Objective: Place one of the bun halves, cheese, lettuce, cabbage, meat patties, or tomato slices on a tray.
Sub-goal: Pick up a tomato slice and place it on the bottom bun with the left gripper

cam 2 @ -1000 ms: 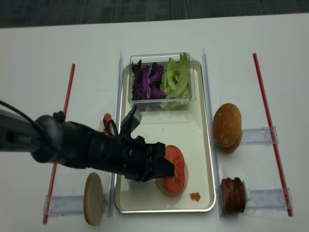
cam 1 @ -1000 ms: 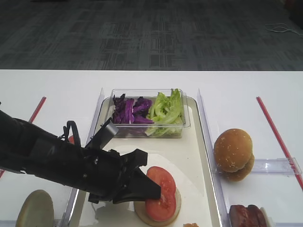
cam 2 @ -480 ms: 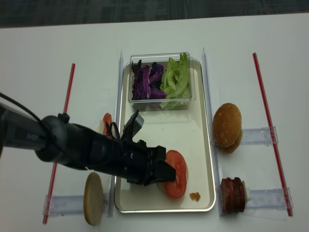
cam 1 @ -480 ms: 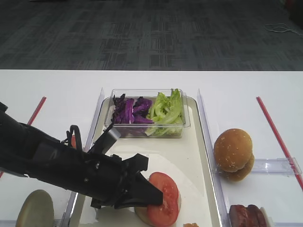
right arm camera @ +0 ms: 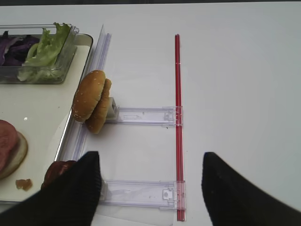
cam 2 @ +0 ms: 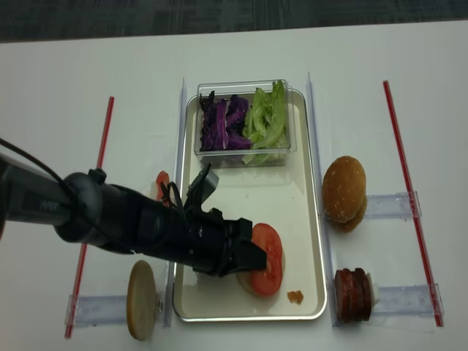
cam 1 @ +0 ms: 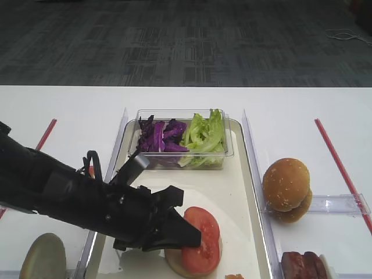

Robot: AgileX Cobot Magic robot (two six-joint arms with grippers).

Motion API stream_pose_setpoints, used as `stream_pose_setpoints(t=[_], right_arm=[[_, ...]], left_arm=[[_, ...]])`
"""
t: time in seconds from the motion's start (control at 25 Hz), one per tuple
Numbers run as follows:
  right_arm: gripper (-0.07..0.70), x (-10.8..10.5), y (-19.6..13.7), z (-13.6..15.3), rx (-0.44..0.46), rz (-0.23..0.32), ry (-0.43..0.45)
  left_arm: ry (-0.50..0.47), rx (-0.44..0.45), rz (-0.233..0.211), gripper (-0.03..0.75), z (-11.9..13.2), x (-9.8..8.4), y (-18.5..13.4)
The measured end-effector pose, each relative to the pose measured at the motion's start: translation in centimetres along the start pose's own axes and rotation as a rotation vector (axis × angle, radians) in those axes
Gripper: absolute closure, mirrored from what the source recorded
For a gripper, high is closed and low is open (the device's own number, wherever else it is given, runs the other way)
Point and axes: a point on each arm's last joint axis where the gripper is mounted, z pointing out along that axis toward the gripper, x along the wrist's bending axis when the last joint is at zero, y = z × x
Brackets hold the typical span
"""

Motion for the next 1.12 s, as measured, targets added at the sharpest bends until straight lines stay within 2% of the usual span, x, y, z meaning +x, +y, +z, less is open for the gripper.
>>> stream_pose_setpoints(t=[0.24,0.68,0.96,1.12], right_arm=[[0.163,0.00,0.02,0.00,-0.002,0.000,0.000],[0.163,0.00,0.02,0.00,-0.002,0.000,0.000],[0.163,0.00,0.02,0.00,-0.002,0.000,0.000],[0.163,0.00,0.02,0.00,-0.002,0.000,0.000]], left_arm=[[0.001,0.001,0.001,0.599,0.03,0.04,0.02],[0.001,0.001,-0.003,0.369,0.03,0.04,0.02],[-0.005,-0.001,-0.012,0.347,-0.05,0.04,0.07],[-0.017,-0.020,-0.044,0.347,-0.63,0.29,0.51]])
